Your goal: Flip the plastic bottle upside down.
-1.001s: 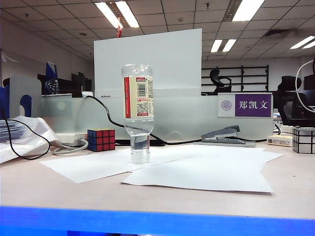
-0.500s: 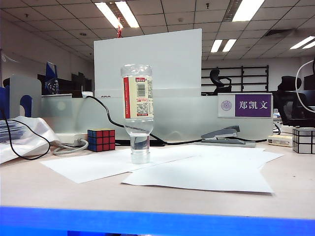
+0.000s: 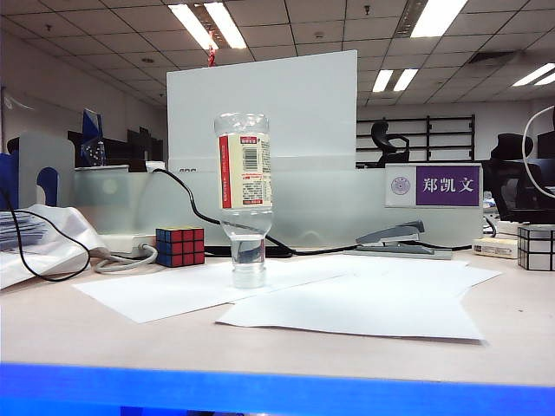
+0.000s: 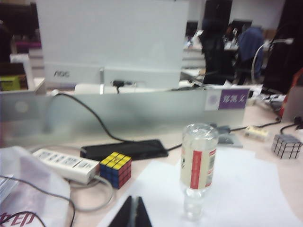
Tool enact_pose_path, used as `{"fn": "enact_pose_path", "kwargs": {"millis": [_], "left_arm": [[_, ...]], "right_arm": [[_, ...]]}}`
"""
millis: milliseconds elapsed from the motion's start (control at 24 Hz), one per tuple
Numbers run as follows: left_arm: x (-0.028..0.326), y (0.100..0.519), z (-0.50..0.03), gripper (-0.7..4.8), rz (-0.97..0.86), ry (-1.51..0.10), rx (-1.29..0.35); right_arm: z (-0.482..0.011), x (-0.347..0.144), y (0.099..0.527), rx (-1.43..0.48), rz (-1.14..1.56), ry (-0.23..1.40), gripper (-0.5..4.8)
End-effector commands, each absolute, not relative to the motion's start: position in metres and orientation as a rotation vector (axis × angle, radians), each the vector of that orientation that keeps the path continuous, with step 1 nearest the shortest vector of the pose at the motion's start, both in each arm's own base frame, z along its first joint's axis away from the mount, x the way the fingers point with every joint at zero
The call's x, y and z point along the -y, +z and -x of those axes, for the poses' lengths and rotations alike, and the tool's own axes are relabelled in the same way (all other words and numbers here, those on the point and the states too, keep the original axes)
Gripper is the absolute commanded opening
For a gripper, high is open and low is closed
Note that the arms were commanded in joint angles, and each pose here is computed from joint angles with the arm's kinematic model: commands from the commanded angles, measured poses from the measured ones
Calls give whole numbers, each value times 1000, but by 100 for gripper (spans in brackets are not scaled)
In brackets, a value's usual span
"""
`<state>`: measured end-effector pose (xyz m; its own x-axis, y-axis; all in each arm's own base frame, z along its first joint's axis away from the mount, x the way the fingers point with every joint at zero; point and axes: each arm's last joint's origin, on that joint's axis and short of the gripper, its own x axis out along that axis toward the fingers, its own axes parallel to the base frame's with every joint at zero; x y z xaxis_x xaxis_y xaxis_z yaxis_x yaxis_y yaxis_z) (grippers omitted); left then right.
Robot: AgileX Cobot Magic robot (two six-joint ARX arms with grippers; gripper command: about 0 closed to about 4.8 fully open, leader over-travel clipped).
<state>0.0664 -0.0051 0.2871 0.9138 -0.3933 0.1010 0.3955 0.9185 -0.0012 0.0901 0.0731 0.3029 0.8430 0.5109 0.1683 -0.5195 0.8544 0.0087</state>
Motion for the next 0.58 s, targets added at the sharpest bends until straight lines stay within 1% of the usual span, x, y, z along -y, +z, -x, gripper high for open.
{"fn": "enact_pose_path", "kwargs": {"millis": [42,125,250,334,584], "left_arm": [[7,269,-57,-5,91,-413,140],[6,261,-58,-5,106,-416,130],[6,253,-59,-5,119,-408,53],[6,250,-60,-5,112,-406,37],[5,248,-61,-5,115,-381,34]], "right_arm": [[-94,-79,289,168,-103,620,-5],[-97,-83,281,174,-102,662,-5],[-100,-88,272,172,-98,716,-5],[-104,-92,267,153,-99,725,-5],[-118,-103,255,54,-131,803,-5]]}}
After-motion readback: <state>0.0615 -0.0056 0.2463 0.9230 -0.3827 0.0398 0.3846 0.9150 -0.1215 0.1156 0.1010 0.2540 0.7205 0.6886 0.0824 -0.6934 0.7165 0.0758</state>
